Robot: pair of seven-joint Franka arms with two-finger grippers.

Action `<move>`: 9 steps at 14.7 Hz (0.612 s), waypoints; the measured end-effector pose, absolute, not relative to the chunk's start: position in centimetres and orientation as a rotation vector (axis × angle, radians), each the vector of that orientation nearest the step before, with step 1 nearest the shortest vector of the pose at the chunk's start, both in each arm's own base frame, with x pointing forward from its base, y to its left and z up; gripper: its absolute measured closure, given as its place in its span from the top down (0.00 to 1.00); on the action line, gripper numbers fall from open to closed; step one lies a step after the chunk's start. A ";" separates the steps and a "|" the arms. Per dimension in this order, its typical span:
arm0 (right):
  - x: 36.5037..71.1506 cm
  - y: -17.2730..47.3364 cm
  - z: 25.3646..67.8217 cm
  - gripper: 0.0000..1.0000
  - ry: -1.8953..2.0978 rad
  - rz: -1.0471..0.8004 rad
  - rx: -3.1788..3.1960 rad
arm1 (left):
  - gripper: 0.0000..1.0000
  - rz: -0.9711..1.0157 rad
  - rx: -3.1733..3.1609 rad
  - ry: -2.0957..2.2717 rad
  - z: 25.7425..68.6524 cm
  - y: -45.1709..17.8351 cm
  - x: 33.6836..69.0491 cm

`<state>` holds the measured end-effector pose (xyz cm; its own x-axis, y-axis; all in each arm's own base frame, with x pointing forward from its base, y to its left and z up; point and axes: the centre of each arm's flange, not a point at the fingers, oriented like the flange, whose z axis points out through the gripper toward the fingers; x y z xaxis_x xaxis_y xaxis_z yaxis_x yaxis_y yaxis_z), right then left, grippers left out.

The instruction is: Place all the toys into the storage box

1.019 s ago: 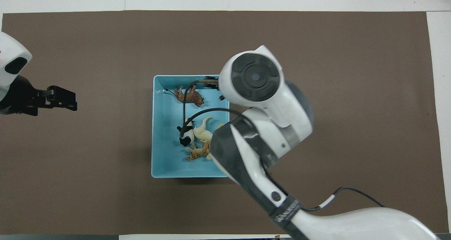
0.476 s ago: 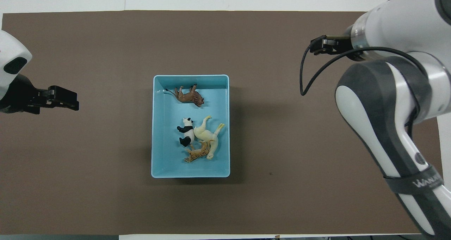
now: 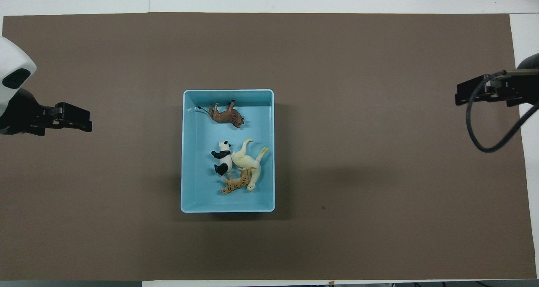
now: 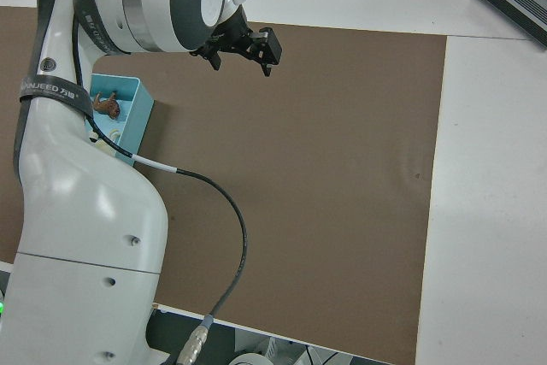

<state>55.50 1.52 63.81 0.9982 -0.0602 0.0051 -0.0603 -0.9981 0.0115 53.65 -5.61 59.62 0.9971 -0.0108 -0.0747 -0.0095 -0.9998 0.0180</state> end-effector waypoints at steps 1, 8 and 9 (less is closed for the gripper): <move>54.8 1.2 64.3 1.00 -0.104 -0.016 3.127 | 1.00 -0.117 3.122 -0.023 59.6 -5.6 53.7; 54.1 -0.7 64.5 1.00 -0.148 -0.066 3.121 | 1.00 -0.118 3.122 -0.025 59.6 -5.4 53.7; 54.1 -0.9 64.5 1.00 -0.151 -0.064 3.120 | 1.00 -0.118 3.122 -0.024 59.6 -5.4 53.7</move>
